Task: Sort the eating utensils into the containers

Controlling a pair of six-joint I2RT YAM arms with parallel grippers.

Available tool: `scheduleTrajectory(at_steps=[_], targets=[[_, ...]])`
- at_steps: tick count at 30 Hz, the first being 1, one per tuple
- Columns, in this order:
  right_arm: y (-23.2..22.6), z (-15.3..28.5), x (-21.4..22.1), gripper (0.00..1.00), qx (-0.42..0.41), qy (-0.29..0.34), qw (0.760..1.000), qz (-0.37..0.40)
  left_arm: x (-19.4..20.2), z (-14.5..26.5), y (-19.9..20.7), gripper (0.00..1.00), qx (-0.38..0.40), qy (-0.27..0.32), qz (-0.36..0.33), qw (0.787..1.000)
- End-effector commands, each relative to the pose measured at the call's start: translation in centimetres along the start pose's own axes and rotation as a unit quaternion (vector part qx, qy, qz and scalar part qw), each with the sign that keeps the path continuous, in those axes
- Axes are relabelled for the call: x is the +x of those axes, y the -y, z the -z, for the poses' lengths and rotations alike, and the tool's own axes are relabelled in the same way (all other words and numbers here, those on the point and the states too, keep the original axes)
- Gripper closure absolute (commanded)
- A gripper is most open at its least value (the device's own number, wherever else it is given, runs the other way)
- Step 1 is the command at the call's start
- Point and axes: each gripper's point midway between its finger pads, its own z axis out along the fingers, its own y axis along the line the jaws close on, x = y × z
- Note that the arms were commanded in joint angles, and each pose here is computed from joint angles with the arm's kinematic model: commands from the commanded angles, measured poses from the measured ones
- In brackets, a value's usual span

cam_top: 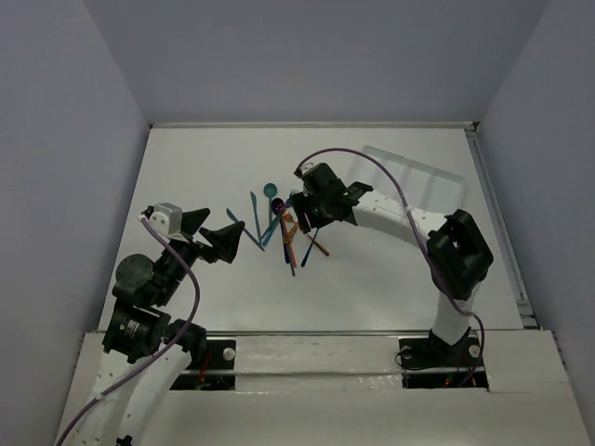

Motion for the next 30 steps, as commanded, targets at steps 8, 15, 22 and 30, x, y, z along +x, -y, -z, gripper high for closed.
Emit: scheduleTrajectory(at_steps=[8, 15, 22, 30], targets=[[0.5, -4.3, -1.0, 0.42, 0.033, -0.031, 0.998, 0.041, -2.7, 0.4, 0.9, 0.01, 0.014, 0.038, -0.01, 0.999], [0.2, -6.0, -0.1, 0.53, 0.025, -0.054, 0.997, 0.045, -2.7, 0.4, 0.9, 0.01, 0.013, 0.039, -0.01, 0.999], [-0.3, -7.2, 0.8, 0.6, 0.011, -0.071, 0.996, 0.043, -2.9, 0.5, 0.9, 0.01, 0.014, 0.042, -0.01, 0.999], [0.0, -8.5, 1.9, 0.68, 0.018, -0.087, 0.995, 0.044, -3.0, 0.7, 1.0, 0.01, 0.015, 0.045, -0.01, 0.999]])
